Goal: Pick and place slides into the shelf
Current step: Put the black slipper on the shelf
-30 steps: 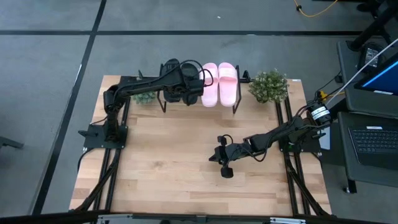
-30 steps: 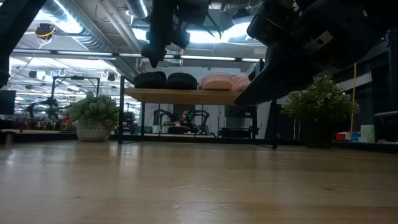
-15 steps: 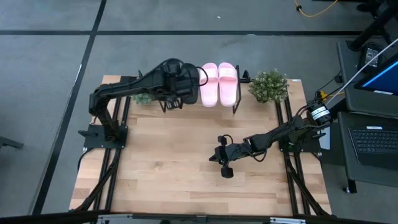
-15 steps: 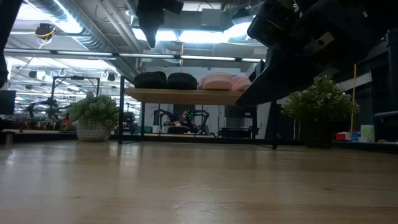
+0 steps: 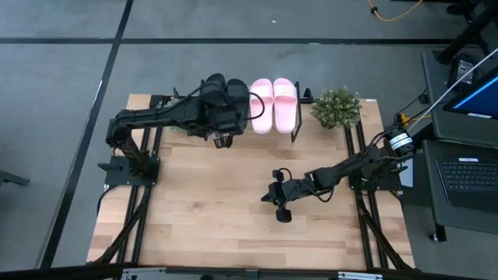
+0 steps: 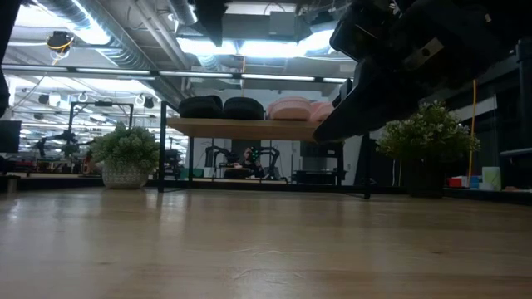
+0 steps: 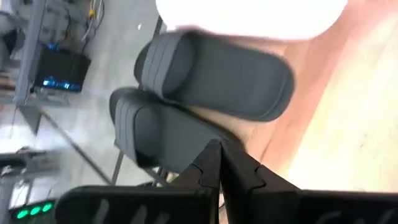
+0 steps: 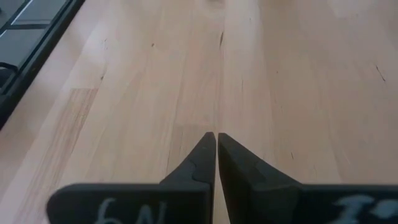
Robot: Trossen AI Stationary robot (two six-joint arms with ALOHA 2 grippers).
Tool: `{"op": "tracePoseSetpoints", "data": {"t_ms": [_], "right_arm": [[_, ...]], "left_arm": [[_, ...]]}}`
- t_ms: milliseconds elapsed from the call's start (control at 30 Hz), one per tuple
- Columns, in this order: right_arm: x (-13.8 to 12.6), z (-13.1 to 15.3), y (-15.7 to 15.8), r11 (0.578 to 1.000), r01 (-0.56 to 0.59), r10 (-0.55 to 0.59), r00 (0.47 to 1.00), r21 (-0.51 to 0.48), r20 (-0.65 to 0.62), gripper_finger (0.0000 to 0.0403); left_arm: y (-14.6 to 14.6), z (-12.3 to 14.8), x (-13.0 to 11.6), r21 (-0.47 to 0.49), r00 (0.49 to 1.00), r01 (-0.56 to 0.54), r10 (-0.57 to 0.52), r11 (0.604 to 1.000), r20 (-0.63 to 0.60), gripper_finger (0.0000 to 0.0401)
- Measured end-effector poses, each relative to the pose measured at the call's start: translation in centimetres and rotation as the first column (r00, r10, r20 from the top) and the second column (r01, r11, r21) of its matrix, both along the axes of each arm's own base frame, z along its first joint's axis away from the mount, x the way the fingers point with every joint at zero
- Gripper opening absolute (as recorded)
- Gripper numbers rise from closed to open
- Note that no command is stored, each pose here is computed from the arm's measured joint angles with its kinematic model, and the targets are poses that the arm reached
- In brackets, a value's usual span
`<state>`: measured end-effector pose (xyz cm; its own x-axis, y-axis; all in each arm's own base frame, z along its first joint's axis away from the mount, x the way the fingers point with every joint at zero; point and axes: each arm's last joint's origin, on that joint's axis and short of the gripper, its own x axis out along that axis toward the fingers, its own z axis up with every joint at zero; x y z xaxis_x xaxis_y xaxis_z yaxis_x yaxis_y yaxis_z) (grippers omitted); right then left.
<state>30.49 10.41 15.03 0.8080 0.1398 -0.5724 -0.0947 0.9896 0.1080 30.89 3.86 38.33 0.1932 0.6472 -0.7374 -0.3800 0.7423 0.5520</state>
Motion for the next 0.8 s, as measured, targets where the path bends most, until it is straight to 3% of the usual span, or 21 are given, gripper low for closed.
{"op": "tracePoseSetpoints", "data": {"t_ms": [133,300,433,600,800], "right_arm": [[0.0,0.1,0.0,1.0,0.001,-0.001,1.0,0.004,0.008,0.0021],[0.1,0.2,0.2,1.0,-0.003,0.002,1.0,0.012,0.03,0.0021],[0.2,0.3,0.2,1.0,-0.002,0.001,0.999,0.017,0.038,0.0021],[0.2,0.4,0.2,1.0,-0.002,0.001,0.999,0.021,0.049,0.0021],[0.2,0.4,0.2,1.0,-0.004,0.003,0.999,0.019,0.052,0.0021]], "left_arm": [[-1.1,0.6,-0.7,0.013,0.993,0.048,-0.049,0.999,0.108,0.0],[-1.1,-1.5,-1.7,-0.018,0.968,0.119,-0.112,0.993,0.225,0.0],[0.5,-4.2,-2.5,-0.005,0.96,0.112,-0.107,0.994,0.26,0.0],[3.2,-5.4,-2.8,-0.079,0.926,0.148,-0.11,0.986,0.361,0.0],[5.4,-6.8,-3.3,-0.141,0.948,0.097,-0.049,0.985,0.314,0.0]]}}
